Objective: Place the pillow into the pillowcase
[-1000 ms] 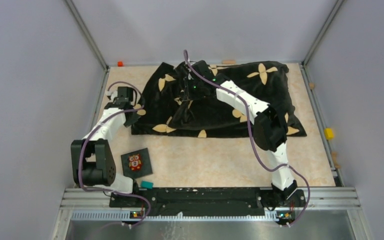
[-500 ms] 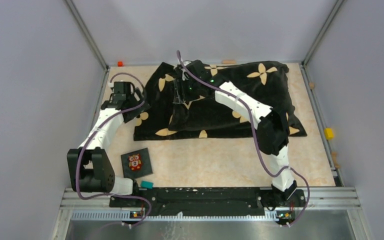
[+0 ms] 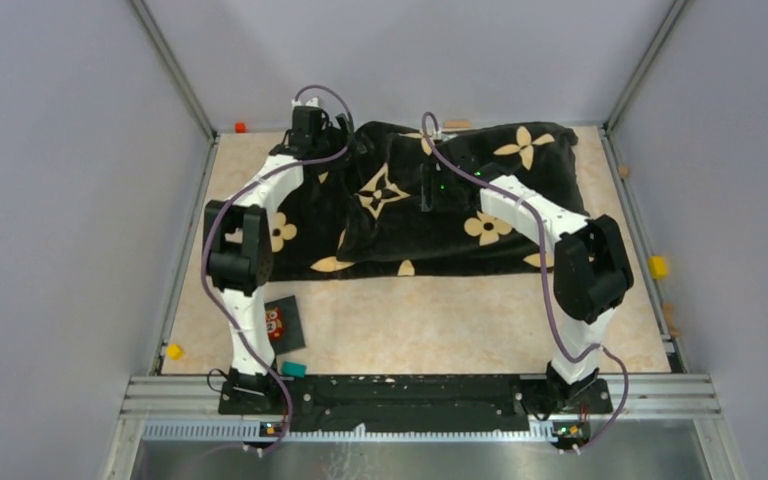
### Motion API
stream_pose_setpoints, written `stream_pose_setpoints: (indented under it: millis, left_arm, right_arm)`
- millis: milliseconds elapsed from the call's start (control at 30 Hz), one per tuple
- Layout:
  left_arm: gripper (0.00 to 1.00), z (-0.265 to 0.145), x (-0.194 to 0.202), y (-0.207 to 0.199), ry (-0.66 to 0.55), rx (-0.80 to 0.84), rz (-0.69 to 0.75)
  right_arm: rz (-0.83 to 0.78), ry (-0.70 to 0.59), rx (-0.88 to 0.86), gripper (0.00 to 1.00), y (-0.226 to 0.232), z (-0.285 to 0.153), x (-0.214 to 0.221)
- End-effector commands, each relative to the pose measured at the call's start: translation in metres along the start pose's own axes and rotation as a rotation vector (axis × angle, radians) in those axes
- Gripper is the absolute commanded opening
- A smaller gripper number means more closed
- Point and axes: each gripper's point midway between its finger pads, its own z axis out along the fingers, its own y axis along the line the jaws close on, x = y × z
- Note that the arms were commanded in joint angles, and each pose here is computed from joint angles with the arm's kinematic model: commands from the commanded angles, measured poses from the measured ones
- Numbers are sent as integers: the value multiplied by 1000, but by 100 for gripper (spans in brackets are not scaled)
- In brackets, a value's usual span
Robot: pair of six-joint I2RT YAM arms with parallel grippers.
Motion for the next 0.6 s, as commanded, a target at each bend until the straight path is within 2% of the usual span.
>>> stream_pose_setpoints:
  millis: [0, 200, 367, 500, 567]
  left_arm:
    - [87, 35, -49, -16, -125, 71, -15]
    - [82, 77, -61, -15, -158, 99, -48]
    - [75, 99, -60, -14, -171, 139, -100]
    - [57, 113, -59, -12, -170, 147, -122]
    - [39, 118, -63, -6, -189, 130, -123]
  right_arm:
    - [-54, 54, 32, 57, -1, 19, 23]
    - [-78, 175, 53, 57, -14, 22, 74]
    - [-83, 218, 57, 57, -24, 13, 97]
    - [-93, 241, 73, 57, -31, 8, 106]
    - [-93, 241, 69, 57, -31, 7, 107]
